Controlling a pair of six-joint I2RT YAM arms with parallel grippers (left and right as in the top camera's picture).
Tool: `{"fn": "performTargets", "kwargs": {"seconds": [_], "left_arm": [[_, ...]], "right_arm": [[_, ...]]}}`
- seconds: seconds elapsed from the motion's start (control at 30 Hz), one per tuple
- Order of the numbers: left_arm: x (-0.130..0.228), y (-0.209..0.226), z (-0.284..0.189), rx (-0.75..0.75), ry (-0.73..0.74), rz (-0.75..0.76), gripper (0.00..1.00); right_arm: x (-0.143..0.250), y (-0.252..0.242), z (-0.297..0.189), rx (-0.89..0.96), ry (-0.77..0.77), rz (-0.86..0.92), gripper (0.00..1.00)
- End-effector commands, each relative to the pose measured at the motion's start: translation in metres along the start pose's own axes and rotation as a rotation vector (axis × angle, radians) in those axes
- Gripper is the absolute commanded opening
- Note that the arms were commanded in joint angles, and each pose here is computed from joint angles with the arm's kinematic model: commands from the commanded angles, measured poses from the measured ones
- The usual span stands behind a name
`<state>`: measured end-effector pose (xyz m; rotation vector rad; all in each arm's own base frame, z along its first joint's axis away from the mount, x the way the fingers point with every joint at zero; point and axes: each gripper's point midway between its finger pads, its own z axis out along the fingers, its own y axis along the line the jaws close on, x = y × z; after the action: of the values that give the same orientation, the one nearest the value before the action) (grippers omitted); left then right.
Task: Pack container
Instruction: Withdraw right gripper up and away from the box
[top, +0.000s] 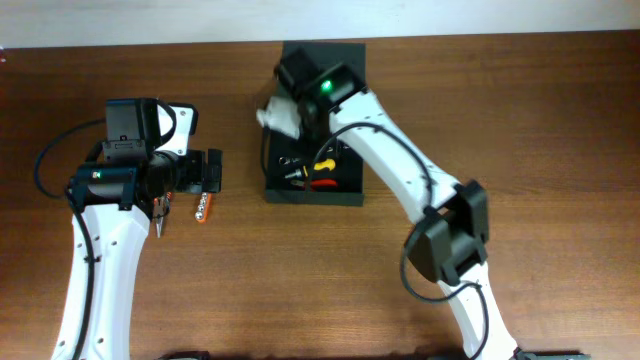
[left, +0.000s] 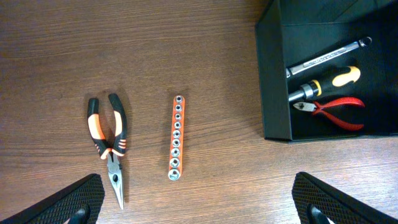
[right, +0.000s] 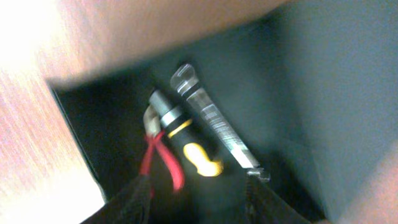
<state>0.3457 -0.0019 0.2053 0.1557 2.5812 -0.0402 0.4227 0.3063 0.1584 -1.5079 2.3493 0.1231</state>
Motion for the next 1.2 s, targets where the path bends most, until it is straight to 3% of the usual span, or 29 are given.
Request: {"fn": "performTargets", "kwargs": {"seconds": [0.0, 0.2, 0.43, 0.47, 0.5, 0.67, 1.03, 1.17], "left_arm": [[-0.003, 0.0, 0.0, 0.006, -0.003, 0.013, 0.99], [0.015, -0.001, 0.015, 0.02, 0.097, 0.004, 0.99], [0.054, 0.001, 0.079, 0.04, 0.35, -0.058, 1.0], [0.059, 0.001, 0.088, 0.042, 0.378, -0.069, 1.0], [0.062, 0.001, 0.096, 0.044, 0.4, -0.073, 1.0], [0.083, 0.008, 0.125, 0.012, 0.5, -0.081, 1.0], [0.091, 0.038, 0.124, -0.044, 0.528, -0.139, 0.99], [0.095, 0.054, 0.121, 0.047, 0.509, -0.188, 0.98]], "right_arm": [[-0.016, -0.049, -0.124, 0.178, -0.242, 0.287, 0.51], [0.044, -0.118, -0.192, 0.25, -0.335, 0.685, 0.65], [0.15, -0.167, -0.193, 0.185, -0.25, 1.036, 0.65], [0.159, -0.17, -0.192, 0.165, -0.249, 1.062, 0.68], [0.168, -0.172, -0.191, 0.144, -0.248, 1.091, 0.77], [0.202, -0.181, -0.188, 0.107, -0.23, 1.181, 0.98], [0.217, -0.181, -0.174, 0.083, -0.181, 1.219, 0.99], [0.224, -0.176, -0.16, 0.058, -0.137, 1.236, 0.99]]}}
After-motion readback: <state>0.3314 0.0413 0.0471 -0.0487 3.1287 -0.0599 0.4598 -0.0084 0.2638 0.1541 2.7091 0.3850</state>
